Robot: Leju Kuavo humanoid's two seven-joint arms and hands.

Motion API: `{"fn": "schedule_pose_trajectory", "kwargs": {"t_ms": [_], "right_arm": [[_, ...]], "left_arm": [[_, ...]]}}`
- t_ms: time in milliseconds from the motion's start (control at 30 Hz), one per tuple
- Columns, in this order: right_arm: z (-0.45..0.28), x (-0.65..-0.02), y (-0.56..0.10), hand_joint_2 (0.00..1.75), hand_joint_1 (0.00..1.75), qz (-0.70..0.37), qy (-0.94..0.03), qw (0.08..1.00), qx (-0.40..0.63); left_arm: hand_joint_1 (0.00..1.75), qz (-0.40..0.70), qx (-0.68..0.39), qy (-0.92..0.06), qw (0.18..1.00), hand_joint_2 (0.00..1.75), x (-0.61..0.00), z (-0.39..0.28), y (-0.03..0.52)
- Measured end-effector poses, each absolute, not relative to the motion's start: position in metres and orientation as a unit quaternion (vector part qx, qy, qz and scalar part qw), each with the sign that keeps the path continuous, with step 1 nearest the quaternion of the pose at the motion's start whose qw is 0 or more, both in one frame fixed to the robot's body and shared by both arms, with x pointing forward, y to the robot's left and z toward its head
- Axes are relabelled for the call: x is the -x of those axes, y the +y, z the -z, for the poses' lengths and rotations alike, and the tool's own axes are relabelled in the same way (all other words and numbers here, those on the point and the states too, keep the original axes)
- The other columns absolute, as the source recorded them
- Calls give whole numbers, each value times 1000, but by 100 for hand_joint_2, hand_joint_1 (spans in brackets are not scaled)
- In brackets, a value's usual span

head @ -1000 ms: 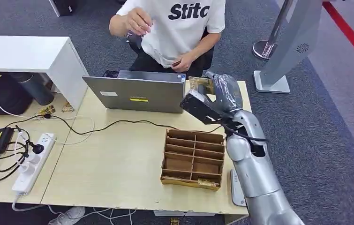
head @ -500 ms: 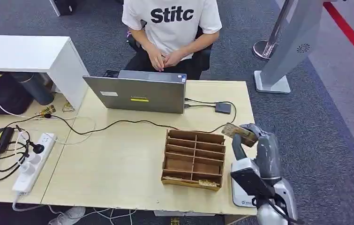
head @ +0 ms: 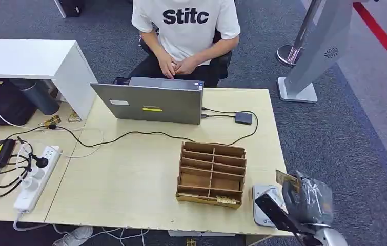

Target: Pass the card to the sensor for recognition and then transmit it.

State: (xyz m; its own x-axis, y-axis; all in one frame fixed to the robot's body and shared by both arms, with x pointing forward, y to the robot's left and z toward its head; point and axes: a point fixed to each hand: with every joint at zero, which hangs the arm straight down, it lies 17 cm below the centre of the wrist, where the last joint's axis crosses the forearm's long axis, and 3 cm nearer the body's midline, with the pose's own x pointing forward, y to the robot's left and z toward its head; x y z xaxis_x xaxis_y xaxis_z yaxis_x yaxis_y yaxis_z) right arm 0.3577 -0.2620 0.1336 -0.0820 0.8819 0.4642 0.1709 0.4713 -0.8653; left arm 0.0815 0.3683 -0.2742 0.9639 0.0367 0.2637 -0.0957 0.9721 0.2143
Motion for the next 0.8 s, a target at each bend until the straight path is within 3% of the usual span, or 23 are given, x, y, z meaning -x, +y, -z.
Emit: {"fn": "schedule_pose_trajectory", "kwargs": {"t_ms": [267, 500, 800], "right_arm": [[-53, -359, -248, 175, 175, -387, -586, 621, 349], [-29, -368, -237, 175, 175, -417, -567, 629, 330], [-103, -365, -232, 175, 175, -359, -669, 538, 366]], "left_arm": [[0, -26, -112, -132, 985, 175, -84, 274, 370], [0, -23, -114, -132, 984, 175, -85, 273, 374], [0, -32, -118, -131, 984, 175, -84, 273, 375]]}}
